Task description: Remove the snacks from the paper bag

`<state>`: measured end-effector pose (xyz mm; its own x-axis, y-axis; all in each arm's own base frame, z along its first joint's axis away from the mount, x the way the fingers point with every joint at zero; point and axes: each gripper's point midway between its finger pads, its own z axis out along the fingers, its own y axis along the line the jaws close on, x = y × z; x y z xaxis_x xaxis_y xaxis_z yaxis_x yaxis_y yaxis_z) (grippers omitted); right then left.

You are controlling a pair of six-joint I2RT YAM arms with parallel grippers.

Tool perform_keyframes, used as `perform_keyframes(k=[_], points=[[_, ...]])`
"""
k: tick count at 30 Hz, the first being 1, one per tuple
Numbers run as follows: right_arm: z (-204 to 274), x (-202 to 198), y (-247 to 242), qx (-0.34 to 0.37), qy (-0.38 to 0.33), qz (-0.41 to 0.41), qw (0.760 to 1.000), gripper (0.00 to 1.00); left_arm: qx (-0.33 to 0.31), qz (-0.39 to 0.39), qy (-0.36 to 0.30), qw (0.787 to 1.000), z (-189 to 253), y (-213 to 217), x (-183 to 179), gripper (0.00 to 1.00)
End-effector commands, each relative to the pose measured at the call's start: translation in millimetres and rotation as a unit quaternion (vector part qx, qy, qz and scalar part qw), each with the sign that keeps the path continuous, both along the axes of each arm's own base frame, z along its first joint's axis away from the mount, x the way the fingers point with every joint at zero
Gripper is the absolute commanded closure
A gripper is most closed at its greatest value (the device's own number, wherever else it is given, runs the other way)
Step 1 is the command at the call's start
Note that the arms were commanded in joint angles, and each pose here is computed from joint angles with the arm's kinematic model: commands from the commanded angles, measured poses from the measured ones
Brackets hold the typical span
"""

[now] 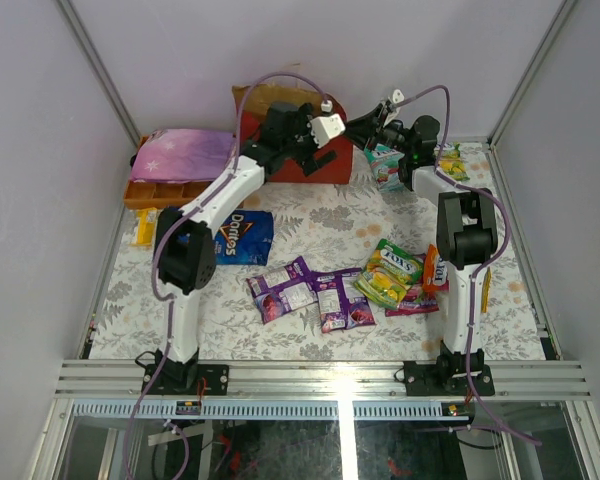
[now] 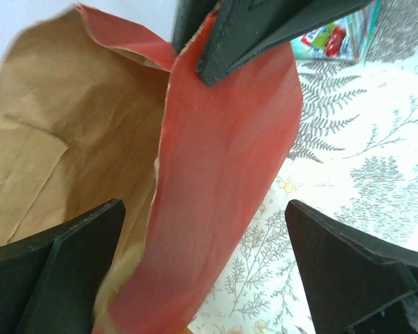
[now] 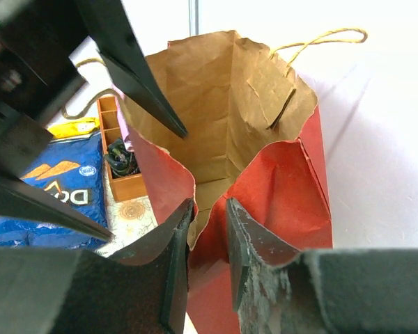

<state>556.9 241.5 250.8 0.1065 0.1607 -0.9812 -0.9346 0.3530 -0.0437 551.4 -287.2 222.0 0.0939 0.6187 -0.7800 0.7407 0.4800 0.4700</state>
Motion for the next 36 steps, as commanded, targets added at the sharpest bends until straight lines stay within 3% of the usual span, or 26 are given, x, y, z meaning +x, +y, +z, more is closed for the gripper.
perform_keyframes(k=[1,5,9,13,18,19,22,23,29,33,36], points=[[13,7,3,0.01,-0.019,-0.004,1.0,0.73,-0.088,-0.01,-0.078,0.993,122,9,-38,0.0],[12,18,0,0.015,-0.011,-0.026,0.999,0.86,-0.155,0.017,-0.108,0.982,171,37,-71,0.0],[17,33,-4,0.021,-0.016,-0.057,0.998,0.95,-0.225,0.08,-0.106,0.965,174,91,-82,0.0],[26,49,-6,0.03,-0.021,-0.085,0.996,1.0,-0.284,0.151,-0.072,0.944,151,137,-66,0.0],[29,57,5,0.024,-0.023,-0.091,0.995,1.0,-0.293,0.228,-0.031,0.928,111,164,-40,0.0],[29,58,7,0.022,-0.023,-0.093,0.995,0.9,-0.294,0.237,-0.029,0.926,107,167,-38,0.0],[37,53,8,0.031,-0.034,-0.102,0.994,0.14,-0.295,0.257,-0.022,0.92,102,174,-37,0.0],[40,52,4,0.036,-0.037,-0.113,0.992,0.01,-0.295,0.262,-0.019,0.919,100,176,-38,0.0],[103,46,-45,0.072,-0.064,-0.252,0.963,0.01,-0.316,0.284,0.003,0.905,101,184,-70,0.0],[130,21,-119,0.168,-0.033,-0.38,0.909,0.01,-0.385,0.299,0.033,0.873,98,185,-103,0.0],[137,-18,-174,0.255,-0.006,-0.458,0.852,0.01,-0.471,0.282,0.086,0.831,96,171,-133,0.0]])
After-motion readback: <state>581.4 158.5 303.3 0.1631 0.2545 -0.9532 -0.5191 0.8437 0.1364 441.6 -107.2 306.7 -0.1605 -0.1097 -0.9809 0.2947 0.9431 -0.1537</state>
